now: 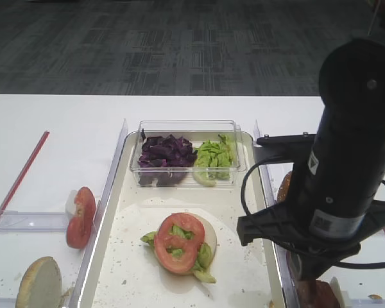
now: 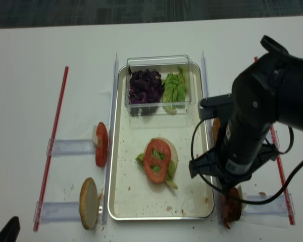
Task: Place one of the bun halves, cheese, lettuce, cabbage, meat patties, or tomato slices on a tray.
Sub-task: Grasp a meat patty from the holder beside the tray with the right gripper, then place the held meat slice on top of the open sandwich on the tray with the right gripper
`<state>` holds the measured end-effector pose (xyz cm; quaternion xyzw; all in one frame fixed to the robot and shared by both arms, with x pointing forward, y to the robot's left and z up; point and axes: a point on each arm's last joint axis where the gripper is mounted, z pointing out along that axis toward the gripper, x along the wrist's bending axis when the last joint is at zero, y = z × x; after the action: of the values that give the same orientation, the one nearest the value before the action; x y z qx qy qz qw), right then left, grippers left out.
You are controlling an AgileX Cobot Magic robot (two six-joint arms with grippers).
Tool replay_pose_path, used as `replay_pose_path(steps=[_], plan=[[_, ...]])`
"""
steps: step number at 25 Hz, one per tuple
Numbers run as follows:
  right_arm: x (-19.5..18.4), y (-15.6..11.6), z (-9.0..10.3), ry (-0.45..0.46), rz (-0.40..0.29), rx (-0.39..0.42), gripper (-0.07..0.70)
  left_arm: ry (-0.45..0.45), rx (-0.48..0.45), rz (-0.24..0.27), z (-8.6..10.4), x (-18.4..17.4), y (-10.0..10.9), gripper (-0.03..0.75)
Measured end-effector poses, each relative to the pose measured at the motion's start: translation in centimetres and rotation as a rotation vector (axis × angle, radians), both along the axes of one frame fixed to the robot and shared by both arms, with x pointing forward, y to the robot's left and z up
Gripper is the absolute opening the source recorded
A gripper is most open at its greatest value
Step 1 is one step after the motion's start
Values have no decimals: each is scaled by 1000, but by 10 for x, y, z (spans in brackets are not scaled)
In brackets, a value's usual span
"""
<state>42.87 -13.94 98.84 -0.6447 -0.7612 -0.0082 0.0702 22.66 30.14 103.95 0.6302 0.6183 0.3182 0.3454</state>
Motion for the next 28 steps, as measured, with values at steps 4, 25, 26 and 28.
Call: replay_pose_path(steps=[4,25,26,28], plan=[[1,1,12,-21,4,20,134,0,0,0,0,0,0,493],[-2,7,18,-5,100,102,134,0,0,0,0,0,0,493],[-3,8,19,-4,113,117,134,0,0,0,0,0,0,493],[-3,12,20,-1,135,158,134,0,0,0,0,0,0,493]])
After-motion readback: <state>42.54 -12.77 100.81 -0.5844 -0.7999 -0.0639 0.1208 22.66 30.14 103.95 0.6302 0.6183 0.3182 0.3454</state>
